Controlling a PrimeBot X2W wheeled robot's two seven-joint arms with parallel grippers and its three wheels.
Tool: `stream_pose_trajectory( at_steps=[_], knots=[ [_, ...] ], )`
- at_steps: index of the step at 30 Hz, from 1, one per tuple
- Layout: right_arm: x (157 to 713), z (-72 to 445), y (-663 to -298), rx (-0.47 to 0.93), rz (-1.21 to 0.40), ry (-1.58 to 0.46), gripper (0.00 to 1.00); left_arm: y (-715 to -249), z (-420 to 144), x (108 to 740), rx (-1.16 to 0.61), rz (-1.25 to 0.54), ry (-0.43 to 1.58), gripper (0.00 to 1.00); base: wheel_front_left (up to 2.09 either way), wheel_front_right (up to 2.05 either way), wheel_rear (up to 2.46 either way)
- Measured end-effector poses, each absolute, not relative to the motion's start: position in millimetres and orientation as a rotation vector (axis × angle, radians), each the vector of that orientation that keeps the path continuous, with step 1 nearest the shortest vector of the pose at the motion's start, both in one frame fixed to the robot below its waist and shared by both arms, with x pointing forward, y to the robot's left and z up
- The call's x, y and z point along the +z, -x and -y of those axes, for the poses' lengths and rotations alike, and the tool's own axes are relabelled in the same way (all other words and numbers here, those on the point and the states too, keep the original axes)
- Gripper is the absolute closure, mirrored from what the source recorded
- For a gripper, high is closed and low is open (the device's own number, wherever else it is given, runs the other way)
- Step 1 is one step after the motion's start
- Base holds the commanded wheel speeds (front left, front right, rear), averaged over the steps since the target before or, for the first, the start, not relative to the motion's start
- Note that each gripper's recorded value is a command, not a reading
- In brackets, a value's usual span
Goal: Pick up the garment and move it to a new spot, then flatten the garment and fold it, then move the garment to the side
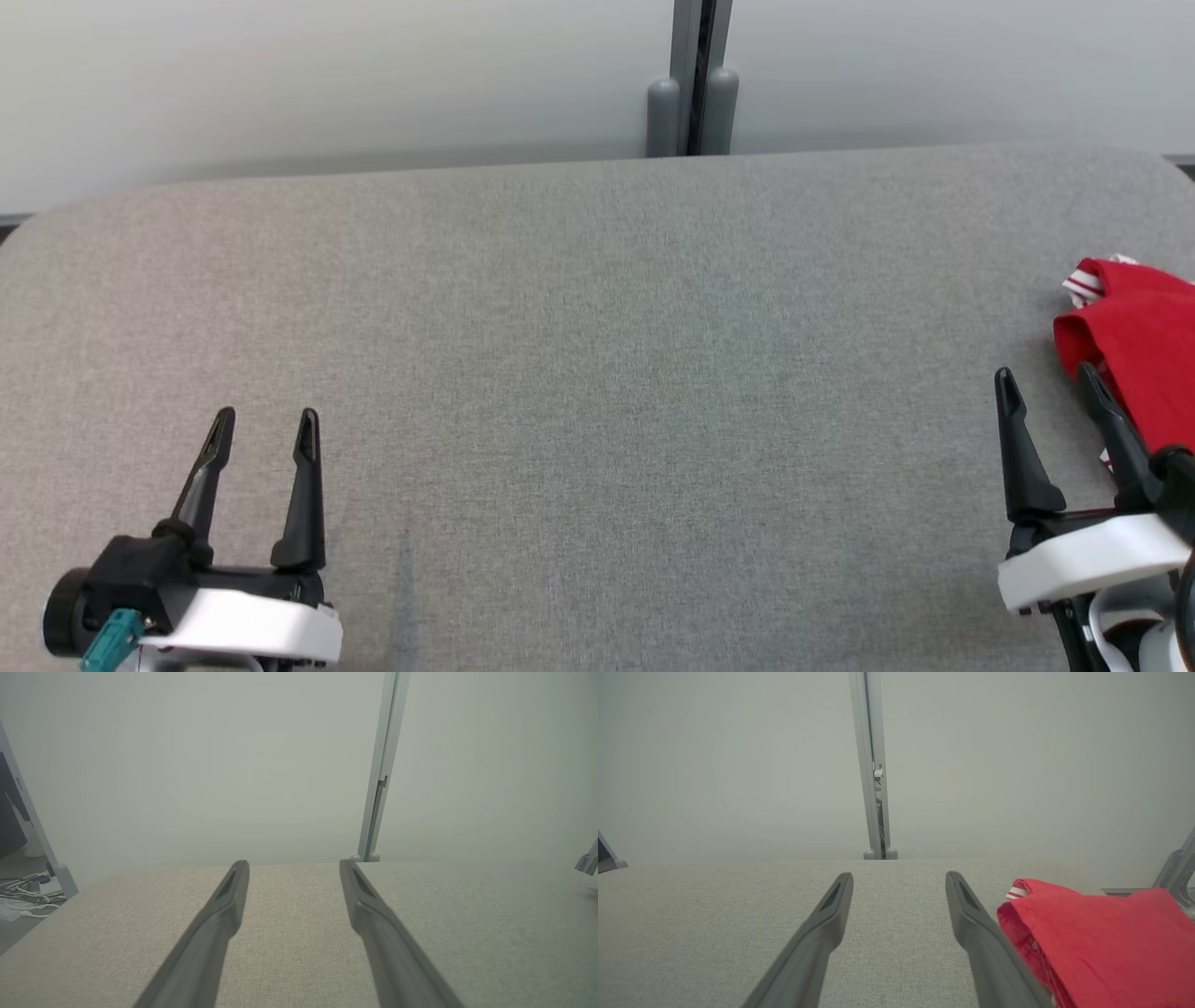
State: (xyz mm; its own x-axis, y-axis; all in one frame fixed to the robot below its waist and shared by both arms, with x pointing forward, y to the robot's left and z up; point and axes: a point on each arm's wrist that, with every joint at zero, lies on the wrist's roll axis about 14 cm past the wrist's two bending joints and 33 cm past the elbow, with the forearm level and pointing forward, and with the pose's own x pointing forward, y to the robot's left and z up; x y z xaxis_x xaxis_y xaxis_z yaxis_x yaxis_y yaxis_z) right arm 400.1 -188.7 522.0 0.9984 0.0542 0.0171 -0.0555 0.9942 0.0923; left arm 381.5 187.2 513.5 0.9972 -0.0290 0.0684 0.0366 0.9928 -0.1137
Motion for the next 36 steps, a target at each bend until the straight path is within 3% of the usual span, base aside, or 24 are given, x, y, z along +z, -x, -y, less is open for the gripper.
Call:
stream_pose_trajectory(
  at_steps=[15,36],
  knots=[
    [539,195,-358,0.044,0.029,-0.080,0.00,-347,-186,516,-0.040,0.057,0.101,0.00,0.00,0.00,0.00],
    [545,199,-350,0.032,0.038,-0.082,0.00,-342,-193,504,-0.025,0.026,0.093,0.00,0.00,0.00,0.00]
  ],
)
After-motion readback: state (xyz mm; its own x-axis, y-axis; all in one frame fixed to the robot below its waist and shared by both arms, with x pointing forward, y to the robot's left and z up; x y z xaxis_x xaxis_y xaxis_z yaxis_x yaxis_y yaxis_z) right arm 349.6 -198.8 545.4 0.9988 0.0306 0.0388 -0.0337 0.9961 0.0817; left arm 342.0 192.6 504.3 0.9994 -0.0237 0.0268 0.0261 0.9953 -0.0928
